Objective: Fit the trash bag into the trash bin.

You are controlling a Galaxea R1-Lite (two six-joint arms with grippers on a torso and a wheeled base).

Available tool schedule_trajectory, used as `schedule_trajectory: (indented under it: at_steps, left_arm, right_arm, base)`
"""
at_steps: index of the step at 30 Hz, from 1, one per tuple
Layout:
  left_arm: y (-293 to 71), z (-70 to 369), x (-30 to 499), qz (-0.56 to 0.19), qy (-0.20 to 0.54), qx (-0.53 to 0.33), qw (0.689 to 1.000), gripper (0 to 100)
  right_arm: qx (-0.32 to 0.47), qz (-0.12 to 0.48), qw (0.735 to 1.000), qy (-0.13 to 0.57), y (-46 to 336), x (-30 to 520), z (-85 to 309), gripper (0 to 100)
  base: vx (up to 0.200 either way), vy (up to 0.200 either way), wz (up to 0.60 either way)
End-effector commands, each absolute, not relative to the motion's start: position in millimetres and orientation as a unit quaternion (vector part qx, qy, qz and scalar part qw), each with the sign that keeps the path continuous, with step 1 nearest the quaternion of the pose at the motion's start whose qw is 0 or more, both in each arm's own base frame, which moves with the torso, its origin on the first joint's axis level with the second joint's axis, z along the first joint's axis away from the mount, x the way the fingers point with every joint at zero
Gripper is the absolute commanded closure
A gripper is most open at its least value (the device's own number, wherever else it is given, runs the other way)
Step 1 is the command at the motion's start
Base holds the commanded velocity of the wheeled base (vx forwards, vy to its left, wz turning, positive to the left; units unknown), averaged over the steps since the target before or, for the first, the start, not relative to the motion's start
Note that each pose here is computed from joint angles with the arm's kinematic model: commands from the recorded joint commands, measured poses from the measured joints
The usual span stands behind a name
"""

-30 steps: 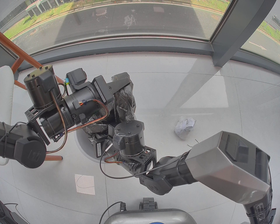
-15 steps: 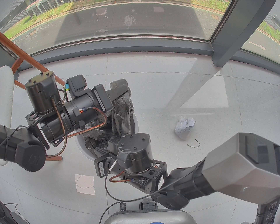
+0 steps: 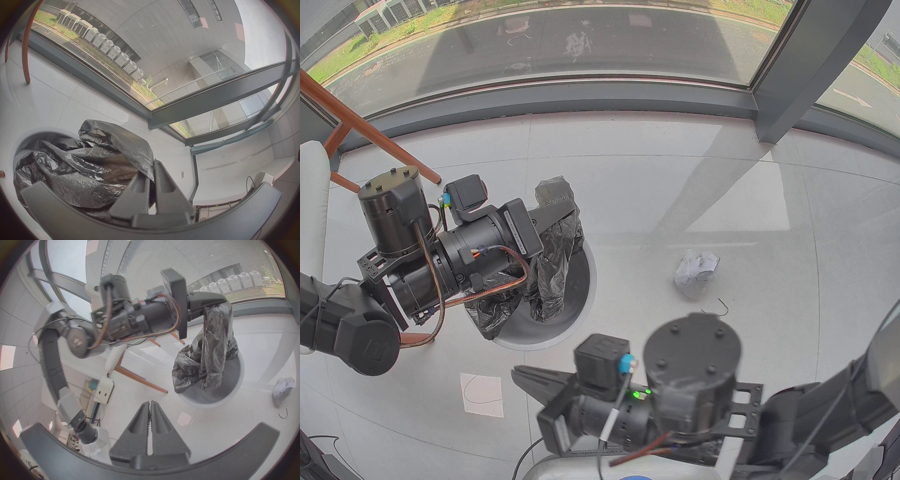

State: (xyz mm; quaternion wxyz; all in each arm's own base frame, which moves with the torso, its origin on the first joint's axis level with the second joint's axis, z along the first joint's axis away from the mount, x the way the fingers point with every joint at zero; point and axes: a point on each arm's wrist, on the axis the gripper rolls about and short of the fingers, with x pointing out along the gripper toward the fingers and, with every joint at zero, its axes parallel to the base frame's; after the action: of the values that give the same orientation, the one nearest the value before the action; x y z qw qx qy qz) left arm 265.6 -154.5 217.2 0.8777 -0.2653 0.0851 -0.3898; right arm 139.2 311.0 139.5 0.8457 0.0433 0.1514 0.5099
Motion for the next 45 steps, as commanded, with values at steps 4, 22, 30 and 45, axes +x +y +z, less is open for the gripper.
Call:
schedule_trajectory:
  at_steps: [4, 22, 30, 45]
  left_arm:
    - [-166.7, 213.0, 262.7, -0.410, 0.086, -0.316, 0.851, 100]
    - [-98.9, 165.8, 198.1, -0.390, 0.139, -0.346, 0.842, 100]
    - [-56.0, 185.0, 194.6, -0.401, 0.102, -0.342, 0.844, 100]
    - [-45.7, 192.8, 207.1, -0.350, 0.146, -0.195, 0.904, 100]
  right_arm:
    - [0.064, 0.513, 0.845, 0.137, 239.7, 114.6, 161.8, 100]
    - [0.138, 0.446, 0.861, 0.202, 260.4, 161.3, 198.8, 100]
    - [0.130, 0.442, 0.844, 0.275, 273.6, 165.9, 201.7, 100]
    - [0.129, 0.454, 0.838, 0.274, 292.8, 178.8, 214.5, 100]
  base:
    - [0.000, 0.000, 0.00]
    - [0.000, 0.000, 0.00]
    - [0.000, 0.000, 0.00]
    - [0.000, 0.000, 0.00]
